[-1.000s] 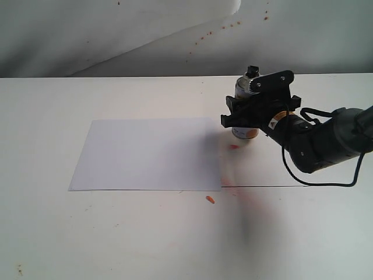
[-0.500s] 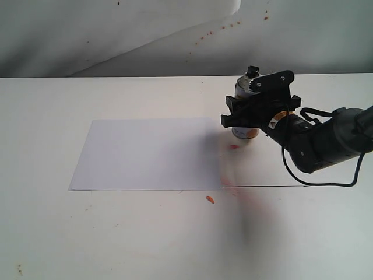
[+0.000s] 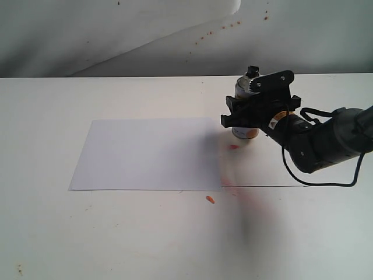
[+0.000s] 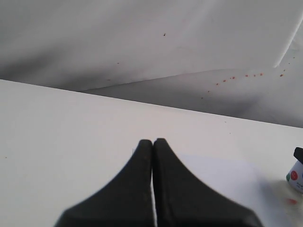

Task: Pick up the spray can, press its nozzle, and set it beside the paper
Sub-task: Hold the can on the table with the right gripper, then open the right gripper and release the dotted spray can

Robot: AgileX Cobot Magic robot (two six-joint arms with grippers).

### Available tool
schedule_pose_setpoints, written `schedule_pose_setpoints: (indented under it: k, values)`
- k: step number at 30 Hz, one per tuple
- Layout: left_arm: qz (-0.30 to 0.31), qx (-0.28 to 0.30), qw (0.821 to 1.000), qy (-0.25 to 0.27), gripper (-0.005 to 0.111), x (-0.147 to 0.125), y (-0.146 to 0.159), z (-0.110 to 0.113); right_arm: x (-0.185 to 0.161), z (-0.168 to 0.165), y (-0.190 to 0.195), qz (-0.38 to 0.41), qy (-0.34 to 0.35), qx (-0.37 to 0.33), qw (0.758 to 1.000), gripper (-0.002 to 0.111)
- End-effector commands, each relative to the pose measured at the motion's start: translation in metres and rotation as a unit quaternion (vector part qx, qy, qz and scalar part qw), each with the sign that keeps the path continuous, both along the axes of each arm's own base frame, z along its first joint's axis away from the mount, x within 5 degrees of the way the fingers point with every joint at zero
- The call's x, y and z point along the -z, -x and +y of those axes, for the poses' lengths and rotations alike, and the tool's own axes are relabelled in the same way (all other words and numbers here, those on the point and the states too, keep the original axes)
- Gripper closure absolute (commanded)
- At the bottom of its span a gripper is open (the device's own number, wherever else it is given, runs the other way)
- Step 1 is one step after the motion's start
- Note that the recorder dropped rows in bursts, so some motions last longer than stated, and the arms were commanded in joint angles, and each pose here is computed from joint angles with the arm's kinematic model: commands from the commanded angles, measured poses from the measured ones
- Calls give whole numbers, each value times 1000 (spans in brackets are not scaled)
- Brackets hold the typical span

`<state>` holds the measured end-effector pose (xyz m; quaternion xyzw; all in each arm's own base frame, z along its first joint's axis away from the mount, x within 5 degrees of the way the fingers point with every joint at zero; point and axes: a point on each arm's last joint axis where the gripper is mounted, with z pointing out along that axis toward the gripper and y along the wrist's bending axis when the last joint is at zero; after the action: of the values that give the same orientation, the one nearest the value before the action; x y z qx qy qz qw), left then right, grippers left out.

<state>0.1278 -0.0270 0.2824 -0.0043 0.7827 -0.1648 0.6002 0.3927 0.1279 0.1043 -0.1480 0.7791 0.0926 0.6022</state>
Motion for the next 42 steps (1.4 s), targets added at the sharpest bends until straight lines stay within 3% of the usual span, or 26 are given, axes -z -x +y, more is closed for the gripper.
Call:
schedule_pose_setpoints:
  k: [1, 16, 21, 26, 29, 35, 42]
  values:
    - [-3, -4, 1000, -5, 107, 1, 1, 1, 1, -2, -4, -15, -7, 6, 1000, 108]
    - [-3, -4, 1000, -5, 107, 1, 1, 1, 3, -2, -4, -30, -11, 3, 999, 108]
    - [-3, -4, 1000, -5, 107, 1, 1, 1, 3, -2, -4, -30, -10, 2, 999, 88]
    - [-3, -4, 1000, -5, 107, 1, 1, 1, 3, 1, -4, -33, -2, -17, 999, 42]
    - [-3, -4, 1000, -5, 107, 1, 1, 1, 3, 0, -5, -26, -6, -4, 1000, 25]
    - [-3, -4, 1000, -5, 107, 1, 1, 1, 8, 3, -16, 57, 27, 0, 998, 19]
    - [-3, -4, 1000, -5, 107, 1, 1, 1, -14, 7, -19, 20, 37, -23, 999, 19]
